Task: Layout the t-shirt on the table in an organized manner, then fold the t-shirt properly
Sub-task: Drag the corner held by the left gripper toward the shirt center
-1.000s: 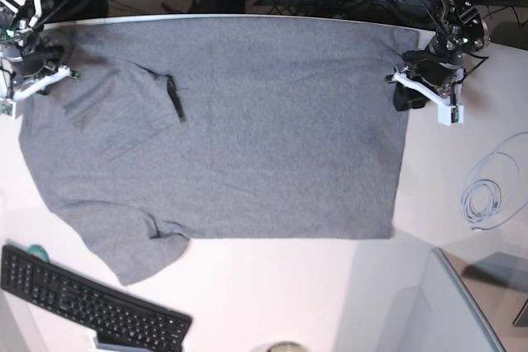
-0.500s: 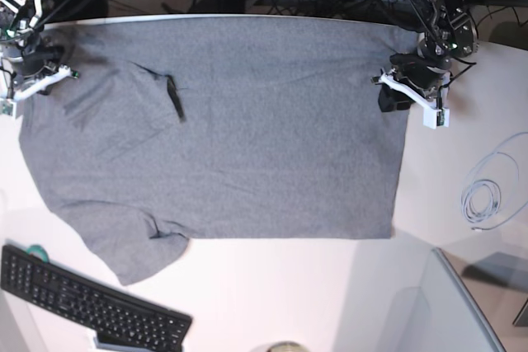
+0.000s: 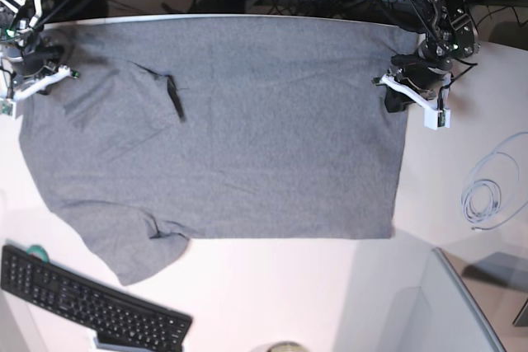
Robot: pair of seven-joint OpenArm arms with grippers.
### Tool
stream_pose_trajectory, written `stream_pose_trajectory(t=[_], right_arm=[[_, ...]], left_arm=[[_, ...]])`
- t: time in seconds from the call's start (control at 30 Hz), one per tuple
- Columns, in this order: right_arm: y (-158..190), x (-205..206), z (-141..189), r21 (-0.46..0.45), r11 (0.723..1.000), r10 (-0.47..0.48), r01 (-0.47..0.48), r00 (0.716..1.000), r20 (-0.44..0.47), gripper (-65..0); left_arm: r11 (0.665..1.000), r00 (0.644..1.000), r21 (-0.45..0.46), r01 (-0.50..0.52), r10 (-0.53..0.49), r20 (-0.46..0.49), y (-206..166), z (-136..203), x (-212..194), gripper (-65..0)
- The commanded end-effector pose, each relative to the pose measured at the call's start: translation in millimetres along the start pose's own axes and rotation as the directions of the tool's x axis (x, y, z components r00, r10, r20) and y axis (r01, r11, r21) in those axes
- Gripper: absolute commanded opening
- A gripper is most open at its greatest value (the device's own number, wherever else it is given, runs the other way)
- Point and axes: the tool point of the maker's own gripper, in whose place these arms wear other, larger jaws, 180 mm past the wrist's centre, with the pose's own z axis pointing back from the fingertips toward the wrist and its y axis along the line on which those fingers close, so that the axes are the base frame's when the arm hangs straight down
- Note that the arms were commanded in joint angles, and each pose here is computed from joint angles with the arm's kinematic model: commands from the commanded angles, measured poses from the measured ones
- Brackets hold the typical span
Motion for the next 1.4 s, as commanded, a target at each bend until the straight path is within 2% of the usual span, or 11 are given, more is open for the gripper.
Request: stream_pose_trajectory(t=[0.0, 0.2, 0.33, 0.6, 0.8, 0.83, 0.93, 1.0, 1.23, 1.37], right_arm=[[-2, 12, 1, -0.001, 1.000, 0.006, -0.006, 0.999, 0.039, -64.2], [-1, -11, -10, 0.015, 1.000, -0.017, 0.018, 0.999, -0.028, -64.2], [2, -20, -16, 0.025, 0.999, -0.031, 0.033, 0.998, -0.054, -64.2], [3, -22, -18, 0.027, 0.999, -0.037, 0.038, 0.997, -0.062, -64.2], [6, -23, -18, 0.031, 0.999, -0.039, 0.041, 0.997, -0.065, -64.2], [6, -23, -18, 0.031, 0.999, -0.039, 0.041, 0.997, -0.065, -64.2], [6, -23, -18, 0.031, 0.999, -0.039, 0.041, 0.997, -0.065, -64.2], [6, -23, -18, 0.031, 0.999, -0.039, 0.041, 0.997, -0.065, -64.2], [6, -23, -18, 0.032, 0.999, -0.039, 0.041, 0.997, -0.064, -64.2], [6, -22, -18, 0.031, 0.999, -0.038, 0.040, 0.997, -0.061, -64.2]], left_arm=[[1.000, 0.999, 0.004, 0.004, -0.004, 0.047, 4, 4, 15, -65.0], [0.996, 0.997, 0.069, -0.048, 0.044, 0.069, 31, 16, 14, -65.0], [0.996, 0.997, 0.072, -0.047, 0.042, 0.069, 32, 17, 14, -65.0], [0.997, 0.992, 0.075, 0.019, -0.028, 0.125, 23, 31, 39, -65.0], [0.996, 0.997, 0.077, 0.044, -0.049, 0.061, 20, 32, 38, -65.0], [0.996, 0.997, 0.077, 0.043, -0.047, 0.059, 20, 32, 37, -61.7], [0.996, 0.997, 0.077, 0.041, -0.045, 0.056, 20, 32, 36, -42.0], [0.996, 0.997, 0.077, 0.041, -0.045, 0.056, 20, 32, 36, -34.7], [0.999, 0.999, 0.013, 0.053, -0.053, -0.013, 2, 15, 14, -34.6], [0.999, 0.999, 0.001, 0.051, -0.051, 0.001, -3, 11, 21, -37.0]])
